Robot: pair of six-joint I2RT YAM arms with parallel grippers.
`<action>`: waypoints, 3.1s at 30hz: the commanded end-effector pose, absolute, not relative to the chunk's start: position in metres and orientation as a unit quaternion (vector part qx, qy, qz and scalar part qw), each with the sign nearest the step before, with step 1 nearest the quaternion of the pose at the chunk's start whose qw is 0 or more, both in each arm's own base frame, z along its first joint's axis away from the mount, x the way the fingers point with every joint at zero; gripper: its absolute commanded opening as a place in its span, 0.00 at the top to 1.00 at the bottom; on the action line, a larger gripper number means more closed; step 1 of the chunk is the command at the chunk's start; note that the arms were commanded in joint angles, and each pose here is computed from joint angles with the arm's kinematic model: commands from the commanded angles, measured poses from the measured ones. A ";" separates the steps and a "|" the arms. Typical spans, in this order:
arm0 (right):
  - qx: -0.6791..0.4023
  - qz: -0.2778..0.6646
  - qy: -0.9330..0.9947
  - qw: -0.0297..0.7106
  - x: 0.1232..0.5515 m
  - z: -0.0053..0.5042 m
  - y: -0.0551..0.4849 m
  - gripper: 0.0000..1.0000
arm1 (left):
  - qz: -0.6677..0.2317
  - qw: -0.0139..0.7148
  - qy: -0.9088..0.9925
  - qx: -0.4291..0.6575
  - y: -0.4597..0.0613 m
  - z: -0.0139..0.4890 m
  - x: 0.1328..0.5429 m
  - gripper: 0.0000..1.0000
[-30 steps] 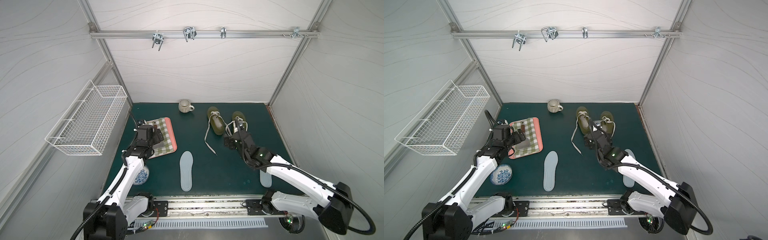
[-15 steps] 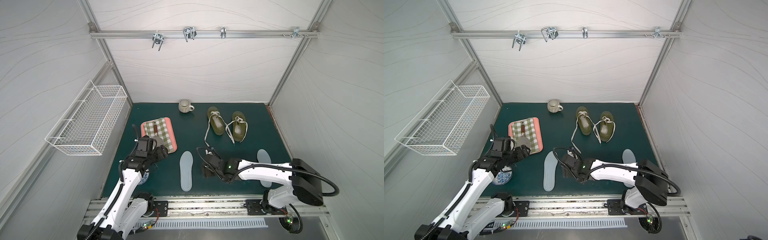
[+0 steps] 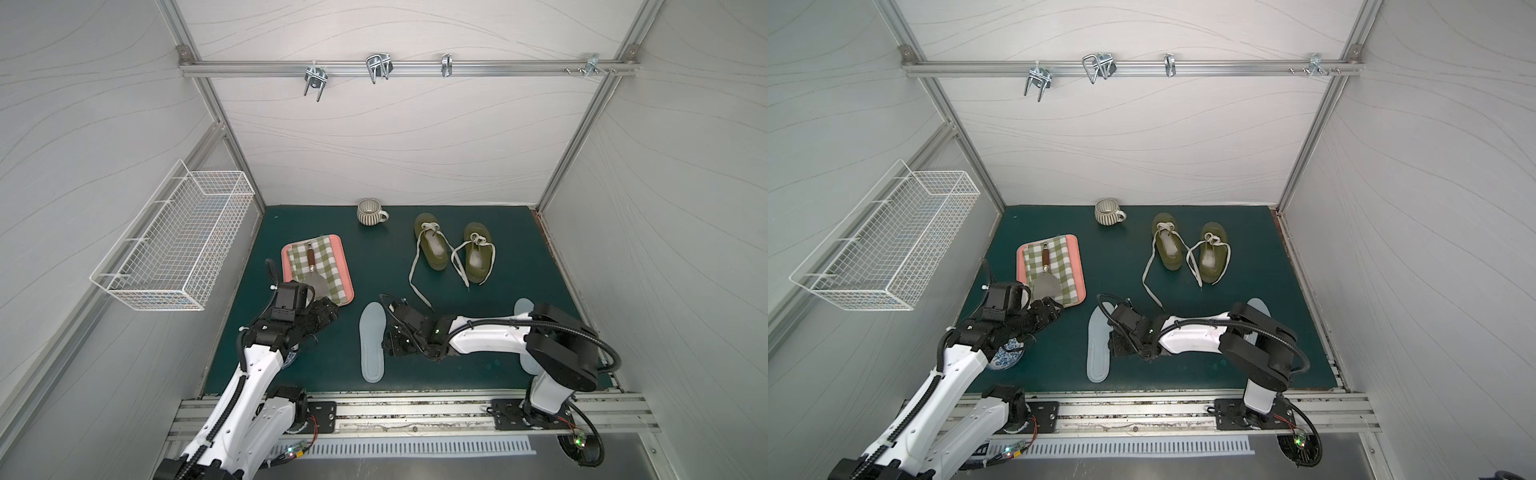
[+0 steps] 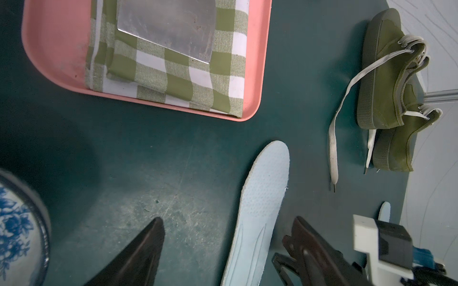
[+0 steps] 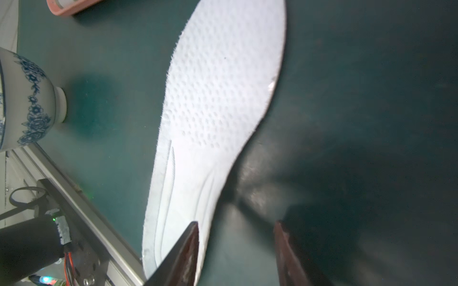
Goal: Insert the insole into the shoe
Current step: Pick up the insole from the center of the board.
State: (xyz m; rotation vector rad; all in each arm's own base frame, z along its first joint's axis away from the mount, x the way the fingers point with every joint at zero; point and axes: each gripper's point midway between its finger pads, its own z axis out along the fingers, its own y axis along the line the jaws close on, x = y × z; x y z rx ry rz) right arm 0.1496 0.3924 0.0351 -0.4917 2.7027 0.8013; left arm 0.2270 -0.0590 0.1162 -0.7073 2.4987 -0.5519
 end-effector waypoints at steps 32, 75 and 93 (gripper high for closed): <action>-0.199 0.345 0.910 0.113 0.213 0.128 0.362 1.00 | -0.472 0.239 0.833 -0.163 -0.148 0.151 0.272 0.34; -0.345 0.332 0.811 0.336 0.210 0.191 0.398 0.01 | -0.448 0.190 0.817 -0.311 -0.155 0.128 0.280 1.00; -0.372 0.274 0.823 0.332 0.220 0.139 0.429 0.01 | -0.447 0.177 0.816 -0.321 -0.155 0.128 0.277 1.00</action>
